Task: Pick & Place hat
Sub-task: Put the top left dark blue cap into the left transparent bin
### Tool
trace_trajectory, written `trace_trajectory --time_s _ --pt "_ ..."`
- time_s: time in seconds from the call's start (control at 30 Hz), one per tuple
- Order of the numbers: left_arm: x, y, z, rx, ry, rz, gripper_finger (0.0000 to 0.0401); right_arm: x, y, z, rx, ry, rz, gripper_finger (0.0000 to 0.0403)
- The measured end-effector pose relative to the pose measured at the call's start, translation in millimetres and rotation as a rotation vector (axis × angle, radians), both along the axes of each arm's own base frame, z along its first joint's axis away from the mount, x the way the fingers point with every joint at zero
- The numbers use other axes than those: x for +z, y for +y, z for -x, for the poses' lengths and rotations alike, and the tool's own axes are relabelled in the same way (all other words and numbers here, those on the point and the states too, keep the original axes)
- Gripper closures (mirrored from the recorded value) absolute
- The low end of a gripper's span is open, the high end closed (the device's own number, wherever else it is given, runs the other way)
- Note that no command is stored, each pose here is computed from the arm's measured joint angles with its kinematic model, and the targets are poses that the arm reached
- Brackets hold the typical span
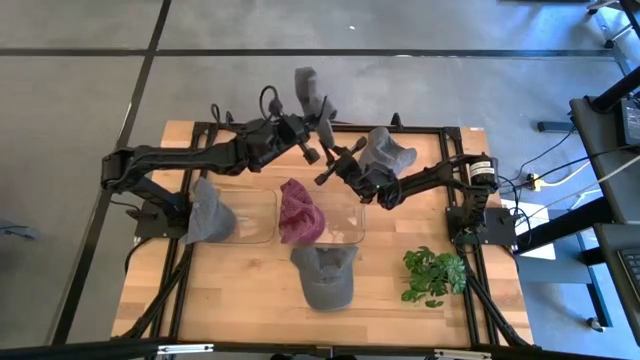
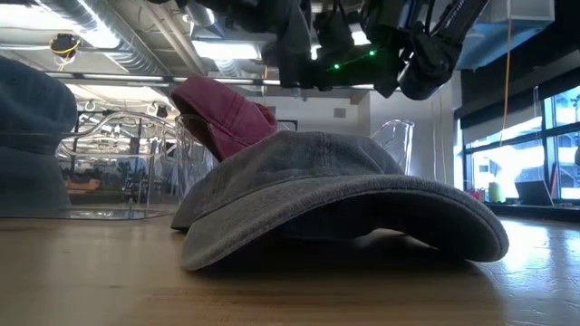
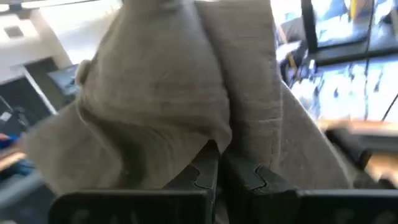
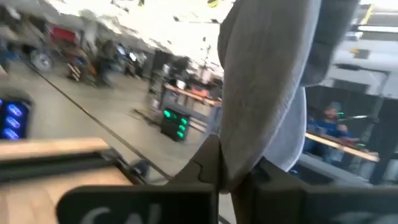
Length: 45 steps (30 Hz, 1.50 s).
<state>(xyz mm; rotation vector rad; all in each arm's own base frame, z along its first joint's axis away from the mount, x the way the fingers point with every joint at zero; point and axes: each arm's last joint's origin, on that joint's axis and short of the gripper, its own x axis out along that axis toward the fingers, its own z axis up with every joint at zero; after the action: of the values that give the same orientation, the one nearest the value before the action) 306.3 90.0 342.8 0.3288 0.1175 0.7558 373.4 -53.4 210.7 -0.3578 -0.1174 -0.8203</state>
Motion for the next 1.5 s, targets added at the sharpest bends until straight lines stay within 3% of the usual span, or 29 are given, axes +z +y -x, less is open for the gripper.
trace_trajectory --time_s 0.17,0.3,0.43,0.6,0.77,0.9,1.17,1.37,1.5 --pt "1.4 -11.7 8.1 0.0 0.143 -0.054 0.0384 -1.3 7.7 1.3 -0.137 0.122 0.065 0.0388" --pt "8.9 -14.1 29.1 -0.016 0.196 -0.009 0.0379 2.1 20.6 1.3 -0.125 0.156 0.097 0.0388" --pt "19.1 -14.9 54.4 -0.112 0.207 0.054 0.0378 11.4 27.5 3.9 -0.104 0.219 0.113 0.0388" --pt "26.8 -21.6 86.1 -0.15 0.273 0.088 0.0381 28.6 27.2 14.2 -0.043 0.27 0.021 0.0388" --pt "25.5 -26.5 109.2 -0.108 0.357 0.127 0.0376 52.6 21.4 38.8 0.146 0.337 -0.131 0.0388" --pt "24.2 -30.2 119.5 -0.126 0.36 0.196 0.0363 72.0 16.9 63.0 0.223 0.383 -0.197 0.0388" --pt "22.7 -32.7 126.7 -0.141 0.38 0.23 0.0289 96.6 20.5 101.1 0.401 0.453 -0.252 0.0388" --pt "17.3 -35.6 118.0 -0.323 0.442 0.223 0.0212 92.0 22.4 104.4 0.449 0.505 -0.296 0.0388" --pt "14.3 -35.2 113.7 -0.345 0.453 0.239 0.0179 91.7 22.8 104.4 0.474 0.512 -0.295 0.0388"
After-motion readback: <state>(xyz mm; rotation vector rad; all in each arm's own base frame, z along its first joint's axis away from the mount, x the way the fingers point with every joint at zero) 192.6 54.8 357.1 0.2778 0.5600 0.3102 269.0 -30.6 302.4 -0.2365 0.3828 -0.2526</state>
